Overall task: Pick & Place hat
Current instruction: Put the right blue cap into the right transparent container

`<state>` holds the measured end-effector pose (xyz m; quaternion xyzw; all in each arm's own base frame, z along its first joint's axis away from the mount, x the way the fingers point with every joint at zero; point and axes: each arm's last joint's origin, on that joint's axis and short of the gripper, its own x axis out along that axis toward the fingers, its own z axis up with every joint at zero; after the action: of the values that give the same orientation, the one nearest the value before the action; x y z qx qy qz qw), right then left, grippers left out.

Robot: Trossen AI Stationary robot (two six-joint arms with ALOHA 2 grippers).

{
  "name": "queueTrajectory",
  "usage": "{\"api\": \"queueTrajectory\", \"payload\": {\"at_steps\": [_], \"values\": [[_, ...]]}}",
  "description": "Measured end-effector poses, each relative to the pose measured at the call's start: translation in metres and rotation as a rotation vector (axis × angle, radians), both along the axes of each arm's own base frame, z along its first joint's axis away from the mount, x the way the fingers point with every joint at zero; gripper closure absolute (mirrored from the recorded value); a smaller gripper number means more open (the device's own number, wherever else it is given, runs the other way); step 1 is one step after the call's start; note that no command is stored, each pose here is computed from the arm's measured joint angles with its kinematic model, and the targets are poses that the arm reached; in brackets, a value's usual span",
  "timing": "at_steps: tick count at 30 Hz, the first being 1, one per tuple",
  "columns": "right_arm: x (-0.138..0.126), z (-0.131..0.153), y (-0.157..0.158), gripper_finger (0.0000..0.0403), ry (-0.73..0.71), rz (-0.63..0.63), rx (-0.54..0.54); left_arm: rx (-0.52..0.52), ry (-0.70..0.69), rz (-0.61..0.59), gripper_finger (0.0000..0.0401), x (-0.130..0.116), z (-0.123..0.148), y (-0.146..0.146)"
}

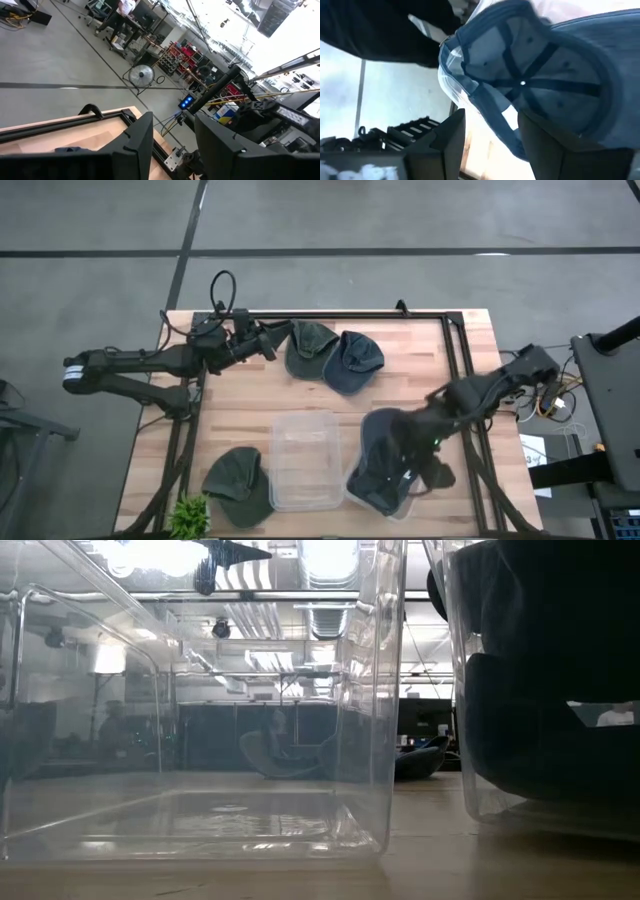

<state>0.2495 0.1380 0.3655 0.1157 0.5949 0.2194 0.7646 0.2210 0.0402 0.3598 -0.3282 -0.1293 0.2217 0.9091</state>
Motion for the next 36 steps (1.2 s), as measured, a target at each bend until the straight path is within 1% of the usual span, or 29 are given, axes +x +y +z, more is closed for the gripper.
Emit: {"api": "queueTrajectory", "payload": {"at_steps": [5,8,11,13,18,23,27,31,33,36], "values": [[0.004,-0.016,0.025,0.0227,0.060,0.040,-0.017,-0.001,0.005,0.000,0.0263,0.000,0.000,0.000],[0.003,-0.023,0.041,0.0227,0.066,0.097,-0.025,0.000,0.006,-0.001,0.0263,0.000,-0.001,0.000],[0.005,-0.030,0.053,0.0227,0.061,0.126,-0.026,-0.001,0.013,-0.004,0.0263,0.000,-0.001,0.000],[0.008,-0.035,0.058,0.0227,0.055,0.131,-0.037,-0.001,0.021,-0.011,0.0263,0.000,-0.002,0.000],[0.018,-0.050,0.063,0.0227,0.067,0.111,-0.106,-0.003,0.030,-0.026,0.0263,0.001,-0.003,0.000],[0.024,-0.062,0.065,0.0233,0.069,0.076,-0.194,-0.005,0.033,-0.027,0.0263,0.001,-0.004,0.000],[0.024,-0.065,0.057,0.0250,0.079,-0.009,-0.284,-0.008,0.032,-0.027,0.0263,0.001,-0.004,0.000],[0.024,-0.068,0.045,0.0270,0.098,-0.111,-0.398,-0.010,0.031,-0.027,0.0263,0.001,-0.004,0.000],[0.026,-0.069,0.040,0.0279,0.111,-0.153,-0.422,-0.009,0.031,-0.029,0.0263,0.001,-0.004,0.000],[0.027,-0.073,0.032,0.0298,0.163,-0.212,-0.425,-0.011,0.030,-0.037,0.0263,0.001,-0.004,-0.001]]}}
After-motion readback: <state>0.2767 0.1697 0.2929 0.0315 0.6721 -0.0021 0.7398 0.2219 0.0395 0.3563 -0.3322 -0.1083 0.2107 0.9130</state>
